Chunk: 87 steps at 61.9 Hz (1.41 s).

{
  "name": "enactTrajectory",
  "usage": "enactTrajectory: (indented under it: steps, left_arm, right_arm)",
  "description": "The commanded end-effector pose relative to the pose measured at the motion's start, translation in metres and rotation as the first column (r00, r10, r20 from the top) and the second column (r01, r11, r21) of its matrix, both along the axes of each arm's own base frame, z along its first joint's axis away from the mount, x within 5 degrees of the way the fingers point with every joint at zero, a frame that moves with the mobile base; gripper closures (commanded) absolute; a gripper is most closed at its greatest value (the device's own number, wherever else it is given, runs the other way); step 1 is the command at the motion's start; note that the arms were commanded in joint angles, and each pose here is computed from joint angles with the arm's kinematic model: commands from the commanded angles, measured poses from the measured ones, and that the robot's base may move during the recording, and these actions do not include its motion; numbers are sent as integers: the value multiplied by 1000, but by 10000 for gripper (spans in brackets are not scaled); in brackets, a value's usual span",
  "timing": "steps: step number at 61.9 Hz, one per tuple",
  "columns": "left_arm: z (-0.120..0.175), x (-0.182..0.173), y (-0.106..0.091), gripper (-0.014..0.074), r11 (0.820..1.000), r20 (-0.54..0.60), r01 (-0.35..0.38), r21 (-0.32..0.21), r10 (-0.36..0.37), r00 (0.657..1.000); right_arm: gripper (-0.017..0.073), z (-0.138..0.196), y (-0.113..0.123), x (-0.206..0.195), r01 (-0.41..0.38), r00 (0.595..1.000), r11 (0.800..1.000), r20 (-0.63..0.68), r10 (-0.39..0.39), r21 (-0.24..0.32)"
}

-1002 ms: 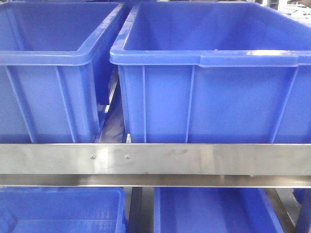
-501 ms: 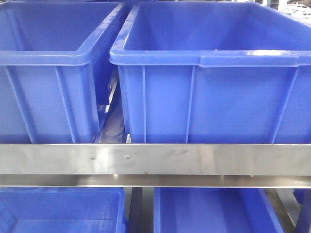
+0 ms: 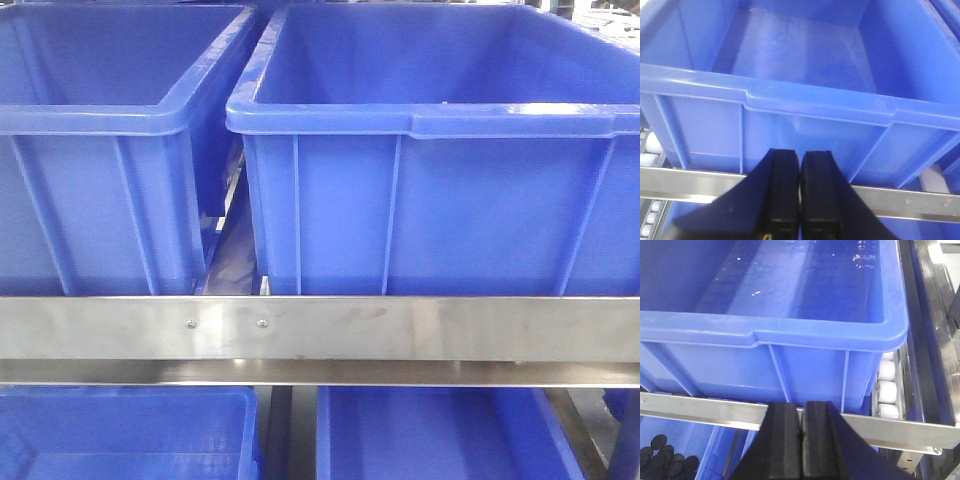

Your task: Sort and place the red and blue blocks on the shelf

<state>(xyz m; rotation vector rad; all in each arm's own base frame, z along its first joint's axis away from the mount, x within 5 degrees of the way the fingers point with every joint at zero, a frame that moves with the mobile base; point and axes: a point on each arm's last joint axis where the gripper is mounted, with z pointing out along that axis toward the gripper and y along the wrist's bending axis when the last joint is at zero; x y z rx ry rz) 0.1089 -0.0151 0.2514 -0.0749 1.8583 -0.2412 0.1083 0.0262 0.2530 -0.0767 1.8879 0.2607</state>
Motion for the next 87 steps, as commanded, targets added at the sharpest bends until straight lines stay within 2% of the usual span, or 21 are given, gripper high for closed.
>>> enactTrajectory:
  steps: [1,3,5,12,24,39,74,87]
  left_arm:
    - [17,3,-2,456,999,108,13,-29,-10,994]
    - [17,3,-2,456,999,108,13,-29,-10,994]
    - [17,3,-2,456,999,108,13,-29,-10,994]
    - [17,3,-2,456,999,108,13,-29,-10,994]
    - [17,3,-2,456,999,108,13,-29,-10,994]
    - [17,3,-2,456,999,108,13,-29,-10,994]
    - [17,3,-2,456,999,109,13,-29,-10,994]
    - [17,4,-2,456,999,107,13,-29,-10,994]
  right_arm:
    - [487,19,0,-3,-13,992,1000,128,13,0]
    - [487,20,-2,-6,-8,990,999,143,14,-37]
    - [487,21,-5,-9,3,986,999,164,5,-45]
    - [487,22,-12,-24,53,961,999,270,-51,-1]
    - [487,-1,-24,-49,168,912,985,377,-165,25]
    - [487,-40,-23,-55,156,885,987,439,-157,38]
    - [487,-42,-23,-54,164,902,985,396,-169,47]
    - [487,-44,-23,-53,159,911,987,385,-150,10]
